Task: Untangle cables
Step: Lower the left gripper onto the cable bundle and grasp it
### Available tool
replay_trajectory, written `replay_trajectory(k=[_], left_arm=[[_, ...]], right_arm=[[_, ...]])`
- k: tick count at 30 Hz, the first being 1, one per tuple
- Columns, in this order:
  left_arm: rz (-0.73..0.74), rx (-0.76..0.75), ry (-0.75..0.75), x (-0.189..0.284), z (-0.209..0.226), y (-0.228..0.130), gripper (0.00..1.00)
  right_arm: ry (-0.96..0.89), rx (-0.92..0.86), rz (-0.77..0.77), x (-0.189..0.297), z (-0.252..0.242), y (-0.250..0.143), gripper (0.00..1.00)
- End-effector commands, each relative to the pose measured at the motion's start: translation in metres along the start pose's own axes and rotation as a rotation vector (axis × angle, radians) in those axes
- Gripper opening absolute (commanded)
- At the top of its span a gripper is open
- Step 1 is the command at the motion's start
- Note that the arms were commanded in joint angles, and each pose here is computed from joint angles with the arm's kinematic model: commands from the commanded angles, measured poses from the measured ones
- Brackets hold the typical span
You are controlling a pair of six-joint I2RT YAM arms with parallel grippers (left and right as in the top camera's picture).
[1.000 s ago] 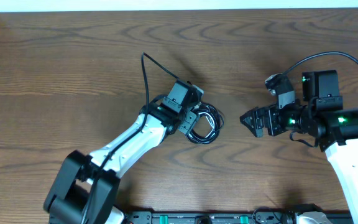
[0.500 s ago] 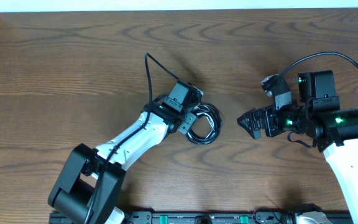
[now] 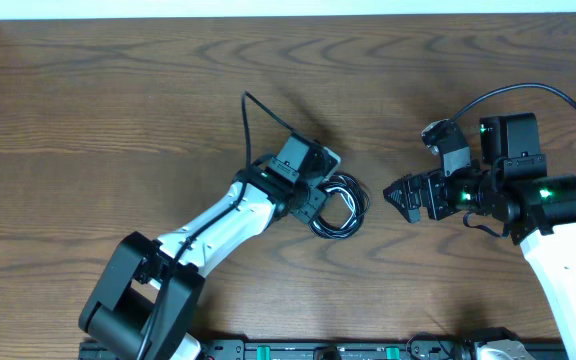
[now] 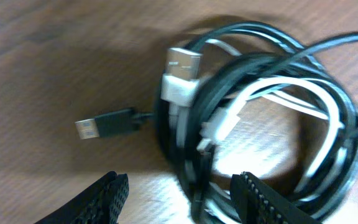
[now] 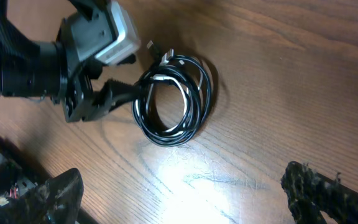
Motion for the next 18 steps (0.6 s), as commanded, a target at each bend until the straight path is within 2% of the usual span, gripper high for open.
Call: replay_trajectory(k=[1,5,11,15,18], left_arm=[[0.018,-0.033,-0.029,-0.0018,-0.0097,-0.0017,0.59],[0.031,-0.045,-0.035,-0.0033,-0.0147,-0.0046,0.56],[0.036,-0.064,-0.034,-0.0047,-0.0141,-0.0055,0.33],[0.037,-0.072,-0.033,-0.0057,-0.0138,-0.0057,0.32],[0.049,-0.071,-0.034,-0.0106,-0.0134,-0.0074,0.35]], right_arm=[[0.003,0.035,-0.017,0.0030,0.0050,0.0043,0.99],[0.003,0.036,-0.018,0.0030,0.0050,0.0044,0.99],[0.003,0.035,-0.017,0.0030,0.0050,0.0043,0.99],[0.003,0.035,-0.016,0.0030,0.0050,0.0042,0.99],[0.003,0.034,-0.015,0.0028,0.0050,0.0039,0.99]])
Point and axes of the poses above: each gripper's point midway between its finger pads, its own x axis back along the fingers, its own z axis along the line the jaws close on, y = z × x, the point moved 8 cm from there along x, back along the fingers, and after that the axes turned 3 degrees about -x, right-handed, at the moved point
